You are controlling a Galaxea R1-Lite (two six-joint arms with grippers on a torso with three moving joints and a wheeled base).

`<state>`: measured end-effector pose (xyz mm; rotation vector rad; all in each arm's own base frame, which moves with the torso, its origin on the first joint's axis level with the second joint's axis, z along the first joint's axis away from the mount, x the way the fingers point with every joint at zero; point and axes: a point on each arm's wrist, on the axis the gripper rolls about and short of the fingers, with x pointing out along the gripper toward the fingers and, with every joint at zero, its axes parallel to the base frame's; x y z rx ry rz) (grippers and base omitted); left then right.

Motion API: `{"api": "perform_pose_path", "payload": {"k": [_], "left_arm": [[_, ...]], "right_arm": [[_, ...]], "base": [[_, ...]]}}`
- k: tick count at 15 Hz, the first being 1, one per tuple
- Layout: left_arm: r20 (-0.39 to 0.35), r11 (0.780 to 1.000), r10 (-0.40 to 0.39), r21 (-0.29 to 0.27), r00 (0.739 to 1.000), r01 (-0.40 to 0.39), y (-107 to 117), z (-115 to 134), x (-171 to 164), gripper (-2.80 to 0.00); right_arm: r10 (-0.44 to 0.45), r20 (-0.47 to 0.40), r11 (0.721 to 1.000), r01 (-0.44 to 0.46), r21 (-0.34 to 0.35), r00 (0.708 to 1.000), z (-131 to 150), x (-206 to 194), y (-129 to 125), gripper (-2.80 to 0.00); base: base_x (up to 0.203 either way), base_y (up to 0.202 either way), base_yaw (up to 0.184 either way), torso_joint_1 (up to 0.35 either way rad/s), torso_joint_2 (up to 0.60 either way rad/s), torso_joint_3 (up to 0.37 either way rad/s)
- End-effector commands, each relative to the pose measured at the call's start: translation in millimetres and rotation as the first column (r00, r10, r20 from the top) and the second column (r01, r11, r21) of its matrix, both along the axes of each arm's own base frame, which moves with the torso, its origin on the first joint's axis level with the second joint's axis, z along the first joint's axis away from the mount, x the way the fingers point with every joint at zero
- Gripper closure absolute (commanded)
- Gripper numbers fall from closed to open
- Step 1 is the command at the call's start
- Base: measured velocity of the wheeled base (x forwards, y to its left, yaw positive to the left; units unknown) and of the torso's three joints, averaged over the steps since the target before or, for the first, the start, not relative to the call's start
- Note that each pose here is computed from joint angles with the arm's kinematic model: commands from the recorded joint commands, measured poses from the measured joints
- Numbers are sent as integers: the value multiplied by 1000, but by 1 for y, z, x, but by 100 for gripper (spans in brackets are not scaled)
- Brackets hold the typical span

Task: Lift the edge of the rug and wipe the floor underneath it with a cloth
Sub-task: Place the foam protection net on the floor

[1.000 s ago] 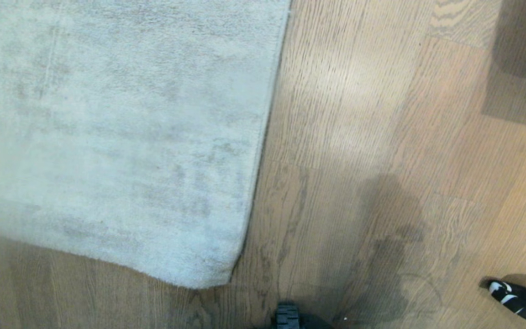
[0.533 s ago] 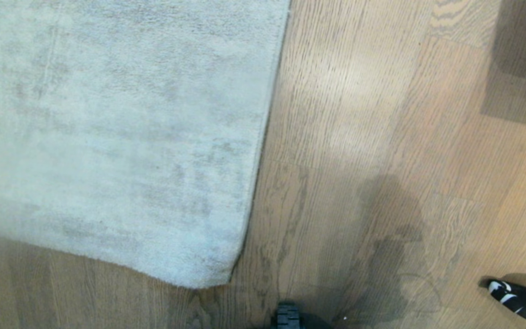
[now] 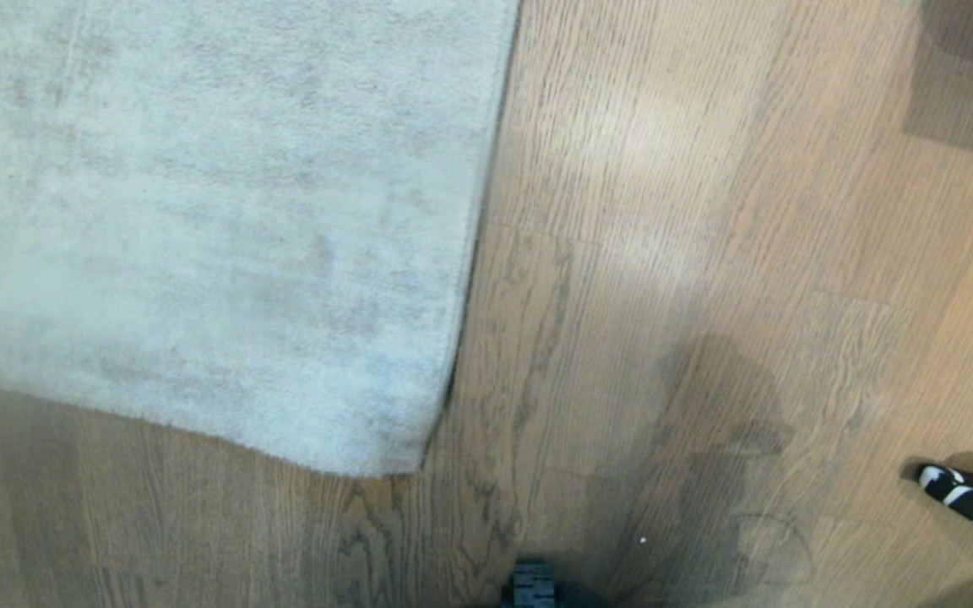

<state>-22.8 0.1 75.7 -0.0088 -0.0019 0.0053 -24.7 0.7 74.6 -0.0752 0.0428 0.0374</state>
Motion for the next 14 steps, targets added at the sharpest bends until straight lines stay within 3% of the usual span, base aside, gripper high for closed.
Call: {"api": "perform_pose_path", "payload": {"k": [1, 3, 11, 14], "left_arm": [[1, 1000, 1, 0, 1000, -1, 0, 0, 0, 0], [1, 1000, 1, 0, 1000, -1, 0, 0, 0, 0], [1, 1000, -2, -2, 1000, 2, 0, 0, 0, 0], [1, 1000, -1, -28, 1000, 1, 0, 0, 0, 0]], "right_arm": [[1, -2, 1000, -1, -1, 1000, 0, 0, 0, 0], [1, 0, 1000, -1, -1, 1000, 0, 0, 0, 0], [1, -1, 1000, -1, -1, 1000, 0, 0, 0, 0], [1, 0, 1000, -1, -1, 1000, 0, 0, 0, 0]], "base": [[-198, 0, -2, -1, -1, 5], [-152, 0, 2, -4, 2, 2], [0, 0, 0, 0, 0, 0], [0, 0, 0, 0, 0, 0]]}}
